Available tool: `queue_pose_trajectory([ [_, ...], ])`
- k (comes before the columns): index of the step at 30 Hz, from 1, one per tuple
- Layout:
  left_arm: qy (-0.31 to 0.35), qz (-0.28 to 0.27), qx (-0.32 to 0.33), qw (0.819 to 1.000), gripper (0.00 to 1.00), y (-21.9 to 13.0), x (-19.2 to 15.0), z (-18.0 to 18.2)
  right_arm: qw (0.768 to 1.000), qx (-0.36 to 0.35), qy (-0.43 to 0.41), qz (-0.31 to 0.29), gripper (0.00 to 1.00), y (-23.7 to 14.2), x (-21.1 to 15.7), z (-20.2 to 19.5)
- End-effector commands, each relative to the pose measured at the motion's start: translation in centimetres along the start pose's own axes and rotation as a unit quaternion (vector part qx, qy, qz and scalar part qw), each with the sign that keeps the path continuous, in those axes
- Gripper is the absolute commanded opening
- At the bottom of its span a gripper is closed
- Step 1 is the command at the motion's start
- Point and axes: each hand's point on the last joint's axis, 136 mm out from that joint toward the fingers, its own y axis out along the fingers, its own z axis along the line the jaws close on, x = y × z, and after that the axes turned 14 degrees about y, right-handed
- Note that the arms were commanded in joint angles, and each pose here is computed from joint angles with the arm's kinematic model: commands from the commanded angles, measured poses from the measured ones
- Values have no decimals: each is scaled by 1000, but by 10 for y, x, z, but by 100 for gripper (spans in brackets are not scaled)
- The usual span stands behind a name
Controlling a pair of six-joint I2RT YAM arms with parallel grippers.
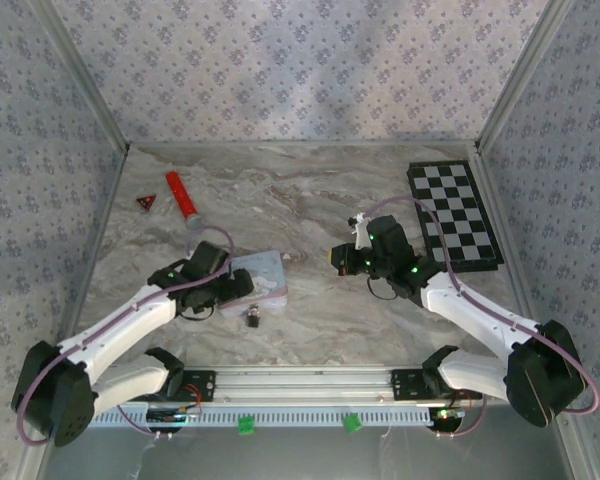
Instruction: Unlock the padlock with the key
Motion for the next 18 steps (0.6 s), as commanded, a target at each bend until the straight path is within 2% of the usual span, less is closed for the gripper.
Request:
queue_pose_trajectory([
  [1,27,0,-13,1000,98,13,10,-13,1000,-11,5,-11,0,-3,1,-6],
  [7,38,-22,-35,998,97,38,41,-40,999,-24,17,-17,0,-5,1,-12],
  [18,110,-47,3,993,98,71,100,-61,999,-32,32,-20,0,-7,-2,-18],
])
